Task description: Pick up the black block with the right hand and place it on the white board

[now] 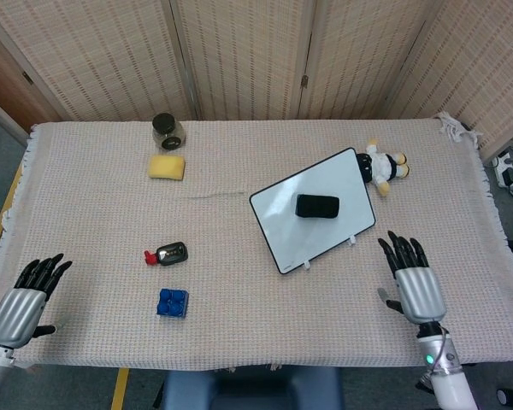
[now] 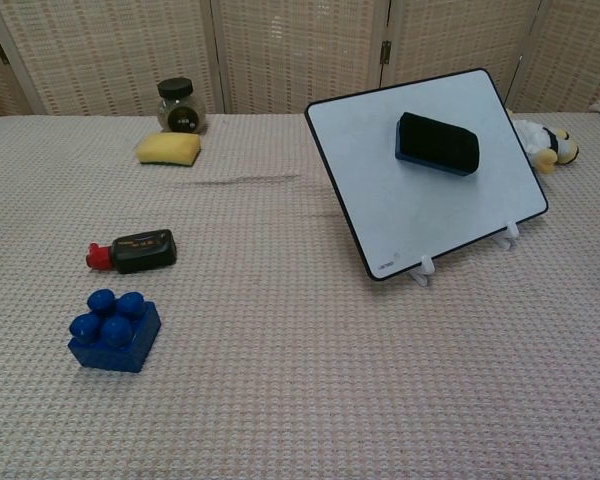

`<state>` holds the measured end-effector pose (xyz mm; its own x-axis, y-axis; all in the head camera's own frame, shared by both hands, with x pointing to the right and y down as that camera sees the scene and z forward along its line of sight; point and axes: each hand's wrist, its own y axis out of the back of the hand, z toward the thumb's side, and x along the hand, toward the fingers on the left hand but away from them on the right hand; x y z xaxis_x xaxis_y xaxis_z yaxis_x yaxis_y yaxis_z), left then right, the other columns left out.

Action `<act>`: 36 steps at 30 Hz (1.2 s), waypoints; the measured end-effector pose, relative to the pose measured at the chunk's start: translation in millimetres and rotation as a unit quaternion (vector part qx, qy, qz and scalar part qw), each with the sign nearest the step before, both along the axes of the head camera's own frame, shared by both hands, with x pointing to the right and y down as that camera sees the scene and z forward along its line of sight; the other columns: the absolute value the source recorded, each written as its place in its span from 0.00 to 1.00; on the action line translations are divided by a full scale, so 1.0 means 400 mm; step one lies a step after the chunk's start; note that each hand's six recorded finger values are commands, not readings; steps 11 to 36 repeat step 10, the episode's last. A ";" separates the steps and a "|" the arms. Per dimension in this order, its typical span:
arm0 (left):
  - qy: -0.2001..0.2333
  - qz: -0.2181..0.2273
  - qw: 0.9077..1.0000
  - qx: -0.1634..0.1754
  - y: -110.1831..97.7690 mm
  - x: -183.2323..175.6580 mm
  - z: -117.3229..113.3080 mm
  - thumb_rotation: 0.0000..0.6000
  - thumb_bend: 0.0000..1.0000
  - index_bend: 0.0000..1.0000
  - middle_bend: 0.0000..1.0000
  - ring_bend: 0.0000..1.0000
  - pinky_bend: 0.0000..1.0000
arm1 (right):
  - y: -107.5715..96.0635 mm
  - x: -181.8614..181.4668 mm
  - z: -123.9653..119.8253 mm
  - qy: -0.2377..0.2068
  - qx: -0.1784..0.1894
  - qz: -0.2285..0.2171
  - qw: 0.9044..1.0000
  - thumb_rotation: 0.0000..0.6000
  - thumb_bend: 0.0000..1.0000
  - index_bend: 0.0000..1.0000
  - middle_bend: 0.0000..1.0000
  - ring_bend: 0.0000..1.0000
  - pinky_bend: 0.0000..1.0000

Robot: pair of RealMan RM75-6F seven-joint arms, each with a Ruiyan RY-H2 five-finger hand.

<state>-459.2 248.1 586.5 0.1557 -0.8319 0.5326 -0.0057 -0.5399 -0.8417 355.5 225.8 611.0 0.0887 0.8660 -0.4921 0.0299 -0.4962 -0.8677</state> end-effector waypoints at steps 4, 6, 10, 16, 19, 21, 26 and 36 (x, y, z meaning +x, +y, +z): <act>-0.012 -0.002 1.000 0.000 0.027 0.004 -0.016 1.00 0.25 0.00 0.00 0.00 0.00 | 0.094 0.085 -0.052 0.039 -0.014 0.005 0.999 1.00 0.29 0.00 0.00 0.00 0.00; -0.018 -0.002 1.000 0.001 0.039 0.006 -0.024 1.00 0.25 0.00 0.00 0.00 0.00 | 0.124 0.095 -0.070 0.049 -0.011 -0.005 0.999 1.00 0.29 0.00 0.00 0.00 0.00; -0.022 0.002 1.000 0.009 0.061 0.019 -0.045 1.00 0.25 0.00 0.00 0.00 0.00 | 0.171 0.089 -0.092 0.048 -0.013 -0.027 0.998 1.00 0.29 0.00 0.00 0.00 0.00; -0.022 0.002 1.000 0.009 0.061 0.019 -0.045 1.00 0.25 0.00 0.00 0.00 0.00 | 0.171 0.089 -0.092 0.048 -0.013 -0.027 0.998 1.00 0.29 0.00 0.00 0.00 0.00; -0.022 0.002 1.000 0.009 0.061 0.019 -0.045 1.00 0.25 0.00 0.00 0.00 0.00 | 0.171 0.089 -0.092 0.048 -0.013 -0.027 0.998 1.00 0.29 0.00 0.00 0.00 0.00; -0.022 0.002 1.000 0.009 0.061 0.019 -0.045 1.00 0.25 0.00 0.00 0.00 0.00 | 0.171 0.089 -0.092 0.048 -0.013 -0.027 0.998 1.00 0.29 0.00 0.00 0.00 0.00; -0.022 0.002 1.000 0.009 0.061 0.019 -0.045 1.00 0.25 0.00 0.00 0.00 0.00 | 0.171 0.089 -0.092 0.048 -0.013 -0.027 0.998 1.00 0.29 0.00 0.00 0.00 0.00; -0.022 0.002 1.000 0.009 0.061 0.019 -0.045 1.00 0.25 0.00 0.00 0.00 0.00 | 0.171 0.089 -0.092 0.048 -0.013 -0.027 0.998 1.00 0.29 0.00 0.00 0.00 0.00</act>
